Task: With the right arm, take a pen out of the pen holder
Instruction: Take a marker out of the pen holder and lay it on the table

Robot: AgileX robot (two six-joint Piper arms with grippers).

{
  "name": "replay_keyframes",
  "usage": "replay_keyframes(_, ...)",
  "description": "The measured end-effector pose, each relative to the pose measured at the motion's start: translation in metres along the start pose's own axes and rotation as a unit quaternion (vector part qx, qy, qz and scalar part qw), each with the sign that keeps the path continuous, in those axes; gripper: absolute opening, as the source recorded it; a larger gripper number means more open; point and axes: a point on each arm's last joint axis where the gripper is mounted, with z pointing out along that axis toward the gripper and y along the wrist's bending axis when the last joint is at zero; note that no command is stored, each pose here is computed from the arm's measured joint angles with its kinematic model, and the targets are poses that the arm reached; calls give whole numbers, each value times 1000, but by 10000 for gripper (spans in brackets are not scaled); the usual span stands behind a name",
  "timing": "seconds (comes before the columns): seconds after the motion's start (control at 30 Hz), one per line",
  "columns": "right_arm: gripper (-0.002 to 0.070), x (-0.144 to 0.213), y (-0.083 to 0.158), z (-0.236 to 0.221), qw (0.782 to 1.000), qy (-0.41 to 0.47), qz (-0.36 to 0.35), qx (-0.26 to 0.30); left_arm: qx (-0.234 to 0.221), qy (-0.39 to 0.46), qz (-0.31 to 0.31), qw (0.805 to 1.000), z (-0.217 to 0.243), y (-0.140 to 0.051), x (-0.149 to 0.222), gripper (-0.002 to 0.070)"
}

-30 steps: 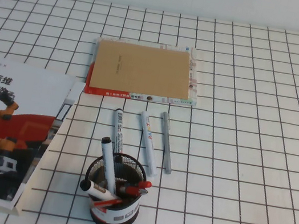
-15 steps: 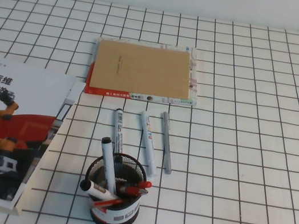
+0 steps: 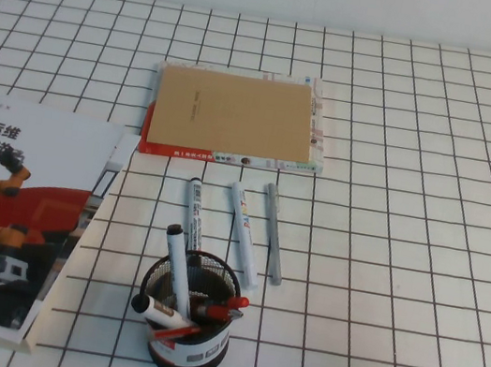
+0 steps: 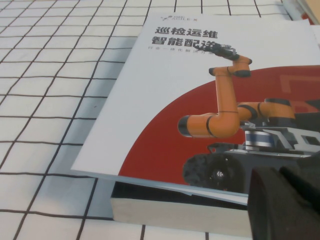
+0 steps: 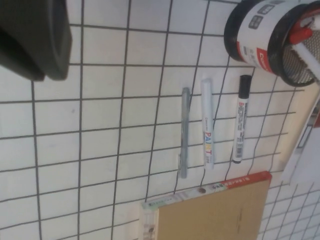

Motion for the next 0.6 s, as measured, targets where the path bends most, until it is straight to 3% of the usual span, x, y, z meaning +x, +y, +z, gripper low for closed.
replay_keyframes(0.23,-16,-25,22,35,995,70,-58,-30,0,0,0,1000,0,0,0,-3)
replay_keyframes(0.6,-16,-28,122,106,960,178,-181,-117,0,0,0,1000,0,0,0,-3)
